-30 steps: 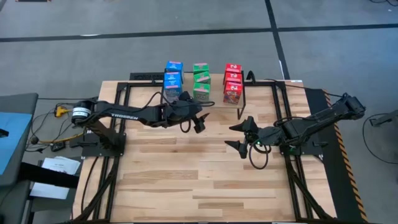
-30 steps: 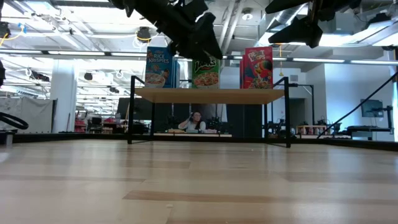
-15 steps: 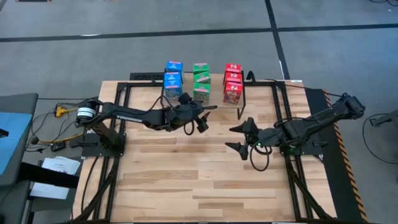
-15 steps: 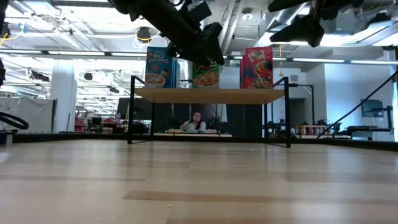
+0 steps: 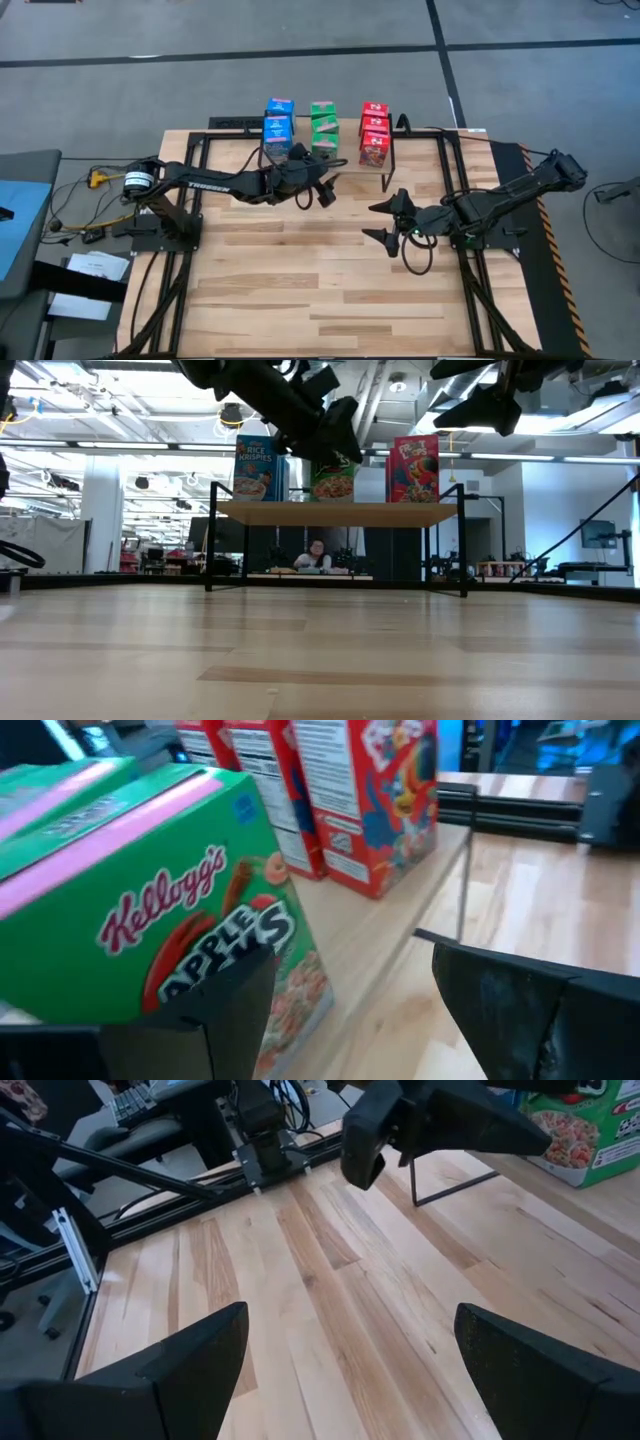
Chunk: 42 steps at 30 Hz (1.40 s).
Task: Stack cereal on shelf
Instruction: Adjust the green cereal box on the shelf, then return to Home Position
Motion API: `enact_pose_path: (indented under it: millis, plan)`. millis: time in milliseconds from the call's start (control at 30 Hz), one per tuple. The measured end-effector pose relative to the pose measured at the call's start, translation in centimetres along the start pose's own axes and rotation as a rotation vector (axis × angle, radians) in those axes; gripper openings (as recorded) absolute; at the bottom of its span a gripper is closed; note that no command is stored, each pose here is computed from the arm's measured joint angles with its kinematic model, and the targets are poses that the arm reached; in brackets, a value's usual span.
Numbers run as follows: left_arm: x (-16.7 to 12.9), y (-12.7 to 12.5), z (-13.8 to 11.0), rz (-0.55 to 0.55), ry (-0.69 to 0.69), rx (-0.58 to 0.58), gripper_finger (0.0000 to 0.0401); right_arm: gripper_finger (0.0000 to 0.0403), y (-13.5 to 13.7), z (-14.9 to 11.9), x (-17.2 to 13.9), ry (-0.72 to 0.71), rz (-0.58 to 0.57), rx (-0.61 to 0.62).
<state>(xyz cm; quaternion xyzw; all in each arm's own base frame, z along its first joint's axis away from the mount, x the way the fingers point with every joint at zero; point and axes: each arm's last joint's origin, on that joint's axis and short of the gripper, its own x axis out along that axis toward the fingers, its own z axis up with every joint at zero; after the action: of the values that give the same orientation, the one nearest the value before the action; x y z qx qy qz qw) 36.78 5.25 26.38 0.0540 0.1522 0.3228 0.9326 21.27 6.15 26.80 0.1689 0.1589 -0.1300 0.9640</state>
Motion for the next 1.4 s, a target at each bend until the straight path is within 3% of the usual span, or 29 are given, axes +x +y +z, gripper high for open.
enact_pose_path:
  millis: [767,1167,1400]
  plan:
    - [-0.1,0.3,0.2,-0.031,-0.006,-0.003,0.0262,0.0379,0.0,0.0,0.0,-0.001,0.0,0.0]
    - [-6.1,0.1,4.3,-0.163,-0.134,0.024,0.0262,0.0379,0.0,0.1,0.0,-0.01,0.004,-0.049]
    - [-12.5,3.2,6.9,-0.308,-0.169,0.036,0.0262,0.0379,0.4,2.8,-1.9,-0.1,0.041,-0.19]
